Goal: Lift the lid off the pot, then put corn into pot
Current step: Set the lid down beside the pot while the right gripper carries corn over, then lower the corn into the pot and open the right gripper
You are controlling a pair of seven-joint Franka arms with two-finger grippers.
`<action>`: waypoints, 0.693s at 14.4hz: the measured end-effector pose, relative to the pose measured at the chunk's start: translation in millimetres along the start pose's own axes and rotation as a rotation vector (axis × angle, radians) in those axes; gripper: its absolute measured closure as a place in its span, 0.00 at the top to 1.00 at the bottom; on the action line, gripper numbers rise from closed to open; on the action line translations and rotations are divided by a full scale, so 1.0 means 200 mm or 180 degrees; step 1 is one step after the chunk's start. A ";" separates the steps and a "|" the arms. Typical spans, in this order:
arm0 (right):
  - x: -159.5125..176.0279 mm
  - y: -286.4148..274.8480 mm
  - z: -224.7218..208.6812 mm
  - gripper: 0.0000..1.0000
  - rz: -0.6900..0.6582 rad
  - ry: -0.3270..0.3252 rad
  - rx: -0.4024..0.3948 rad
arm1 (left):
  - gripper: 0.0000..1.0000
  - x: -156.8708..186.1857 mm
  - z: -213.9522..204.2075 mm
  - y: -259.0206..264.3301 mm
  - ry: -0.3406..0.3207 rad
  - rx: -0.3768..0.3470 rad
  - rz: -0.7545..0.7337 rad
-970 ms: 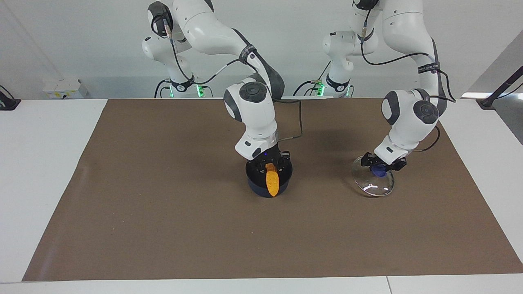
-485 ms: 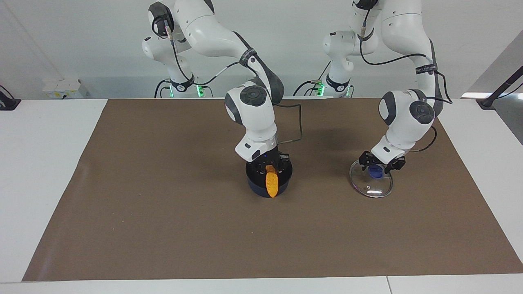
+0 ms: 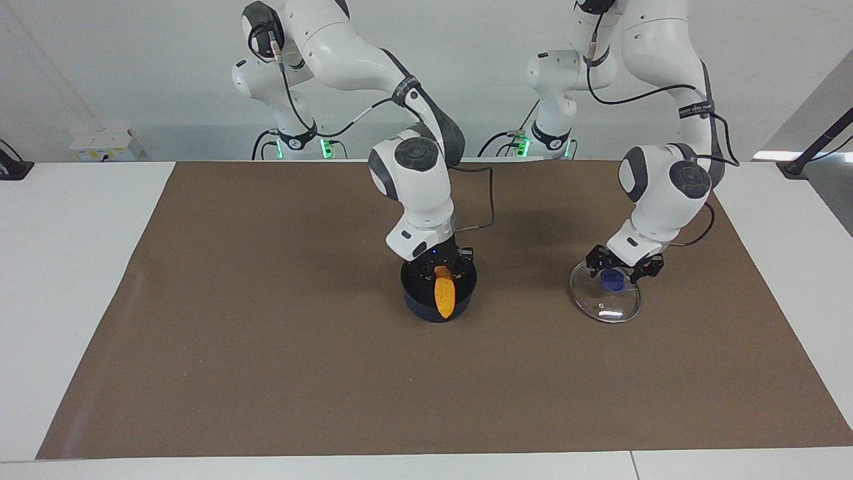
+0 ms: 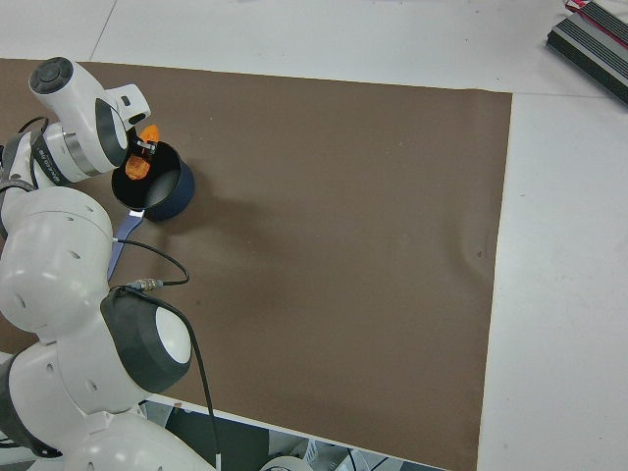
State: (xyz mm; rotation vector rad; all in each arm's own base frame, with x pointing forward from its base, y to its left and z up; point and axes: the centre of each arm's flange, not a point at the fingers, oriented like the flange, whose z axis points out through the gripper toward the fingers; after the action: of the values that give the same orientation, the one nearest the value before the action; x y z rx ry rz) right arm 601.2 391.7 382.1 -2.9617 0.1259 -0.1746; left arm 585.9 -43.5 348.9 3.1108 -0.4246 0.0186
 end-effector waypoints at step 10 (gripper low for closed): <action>-0.13 0.03 0.12 0.43 0.0114 -0.0177 -0.0129 | 1.00 0.05 -0.83 0.00 0.0151 0.0041 0.0011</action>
State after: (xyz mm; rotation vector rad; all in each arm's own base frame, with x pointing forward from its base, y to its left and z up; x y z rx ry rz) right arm 578.5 392.2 354.4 -2.9992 0.1769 -0.0862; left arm 593.4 -46.4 514.3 3.1148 -0.4306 0.0954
